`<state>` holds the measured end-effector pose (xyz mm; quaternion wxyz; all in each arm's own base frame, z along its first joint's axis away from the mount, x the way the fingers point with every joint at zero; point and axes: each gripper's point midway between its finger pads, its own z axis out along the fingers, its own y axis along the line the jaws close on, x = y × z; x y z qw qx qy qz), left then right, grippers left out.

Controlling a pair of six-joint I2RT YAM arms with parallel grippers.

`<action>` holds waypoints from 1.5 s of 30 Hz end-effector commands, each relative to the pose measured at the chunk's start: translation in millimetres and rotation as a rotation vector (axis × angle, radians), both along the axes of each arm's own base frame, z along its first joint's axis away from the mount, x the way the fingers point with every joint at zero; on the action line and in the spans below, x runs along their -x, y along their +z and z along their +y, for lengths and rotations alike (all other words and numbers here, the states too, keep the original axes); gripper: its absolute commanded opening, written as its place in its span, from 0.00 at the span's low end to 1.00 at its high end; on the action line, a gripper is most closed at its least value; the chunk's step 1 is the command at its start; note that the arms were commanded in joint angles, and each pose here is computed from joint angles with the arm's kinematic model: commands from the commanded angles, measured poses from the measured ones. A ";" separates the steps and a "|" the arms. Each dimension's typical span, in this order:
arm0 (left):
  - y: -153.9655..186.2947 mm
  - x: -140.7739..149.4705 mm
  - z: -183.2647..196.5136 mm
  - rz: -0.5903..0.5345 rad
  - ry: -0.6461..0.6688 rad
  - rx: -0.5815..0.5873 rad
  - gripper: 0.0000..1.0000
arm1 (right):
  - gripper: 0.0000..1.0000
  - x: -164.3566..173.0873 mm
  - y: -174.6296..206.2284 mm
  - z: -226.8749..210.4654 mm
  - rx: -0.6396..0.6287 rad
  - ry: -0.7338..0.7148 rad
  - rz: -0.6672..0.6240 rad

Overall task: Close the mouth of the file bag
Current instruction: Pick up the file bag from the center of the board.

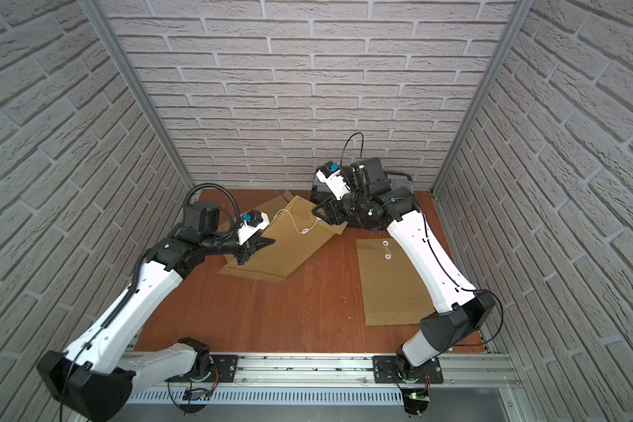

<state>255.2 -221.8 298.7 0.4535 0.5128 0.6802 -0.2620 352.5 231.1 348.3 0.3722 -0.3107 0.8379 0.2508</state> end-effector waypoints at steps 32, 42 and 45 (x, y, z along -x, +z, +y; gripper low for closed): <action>35.5 -65.8 14.9 -0.249 0.395 0.158 0.00 | 0.69 -15.7 -27.5 -70.5 -0.466 -0.849 -0.009; 47.3 -67.4 5.3 -0.247 0.431 0.275 0.00 | 0.66 -15.5 -19.9 24.3 -0.925 -0.613 0.229; 44.8 -64.4 0.5 -0.244 0.424 0.272 0.00 | 0.66 -18.5 -5.8 40.5 -1.035 -0.566 0.264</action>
